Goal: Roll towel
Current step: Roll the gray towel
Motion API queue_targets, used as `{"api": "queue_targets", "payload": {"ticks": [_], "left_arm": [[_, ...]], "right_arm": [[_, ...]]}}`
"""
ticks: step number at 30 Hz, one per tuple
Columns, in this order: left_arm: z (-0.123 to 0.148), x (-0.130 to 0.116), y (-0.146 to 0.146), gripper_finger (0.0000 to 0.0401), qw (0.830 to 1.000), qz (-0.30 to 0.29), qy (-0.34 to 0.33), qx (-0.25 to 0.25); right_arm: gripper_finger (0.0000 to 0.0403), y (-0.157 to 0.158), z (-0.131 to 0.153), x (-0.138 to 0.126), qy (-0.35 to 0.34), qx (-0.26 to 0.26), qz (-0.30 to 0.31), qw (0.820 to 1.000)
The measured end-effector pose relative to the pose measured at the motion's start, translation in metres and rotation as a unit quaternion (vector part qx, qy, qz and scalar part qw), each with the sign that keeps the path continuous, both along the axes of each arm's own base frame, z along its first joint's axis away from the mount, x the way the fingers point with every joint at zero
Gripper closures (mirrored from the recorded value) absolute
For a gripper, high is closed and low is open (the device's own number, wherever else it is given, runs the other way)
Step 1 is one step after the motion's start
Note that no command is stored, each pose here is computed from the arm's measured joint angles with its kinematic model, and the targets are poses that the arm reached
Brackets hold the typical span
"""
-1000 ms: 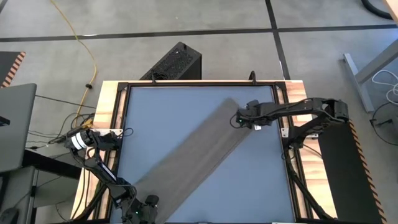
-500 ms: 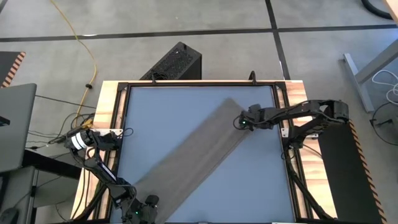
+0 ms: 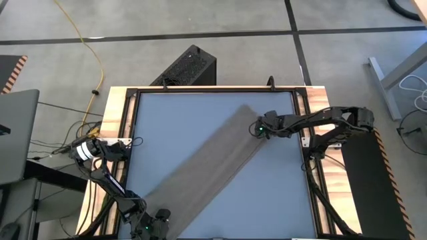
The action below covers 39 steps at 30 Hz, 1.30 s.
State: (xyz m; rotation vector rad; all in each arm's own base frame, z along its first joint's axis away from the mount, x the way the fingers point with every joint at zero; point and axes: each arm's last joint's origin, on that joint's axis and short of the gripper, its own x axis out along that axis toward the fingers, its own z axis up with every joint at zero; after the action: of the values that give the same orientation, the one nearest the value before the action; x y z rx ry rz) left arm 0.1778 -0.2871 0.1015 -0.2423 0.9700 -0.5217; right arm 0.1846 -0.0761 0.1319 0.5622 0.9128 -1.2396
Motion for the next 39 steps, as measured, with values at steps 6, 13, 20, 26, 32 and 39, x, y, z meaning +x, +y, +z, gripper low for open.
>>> {"api": "queue_targets", "payload": {"ticks": [6,13,20,26,32,39], "left_arm": [[0.0,0.0,0.0,0.0401,1.0,0.002,0.0,-0.002],[0.0,0.0,0.0,0.0401,1.0,0.002,-0.001,-0.002],[0.0,0.0,0.0,0.0401,1.0,-0.002,-0.004,0.0],[0.0,0.0,0.0,0.0401,1.0,-0.002,-0.004,0.0],[0.0,0.0,0.0,0.0401,1.0,-0.009,-0.001,-0.002],[0.008,0.001,-0.002,0.0401,0.998,-0.049,-0.035,-0.009]], "right_arm": [[0.0383,0.0,0.001,0.0,0.001,-0.001,0.0,1.0],[0.0365,-0.001,0.023,0.007,0.03,0.017,-0.012,0.999],[0.037,0.001,0.045,0.012,0.042,0.092,-0.011,0.995],[0.0366,0.003,0.038,0.007,0.048,0.104,-0.024,0.993],[0.0362,0.006,0.024,-0.005,0.07,0.109,-0.05,0.99],[0.0319,0.008,0.022,-0.006,0.077,0.087,-0.047,0.992]]}}
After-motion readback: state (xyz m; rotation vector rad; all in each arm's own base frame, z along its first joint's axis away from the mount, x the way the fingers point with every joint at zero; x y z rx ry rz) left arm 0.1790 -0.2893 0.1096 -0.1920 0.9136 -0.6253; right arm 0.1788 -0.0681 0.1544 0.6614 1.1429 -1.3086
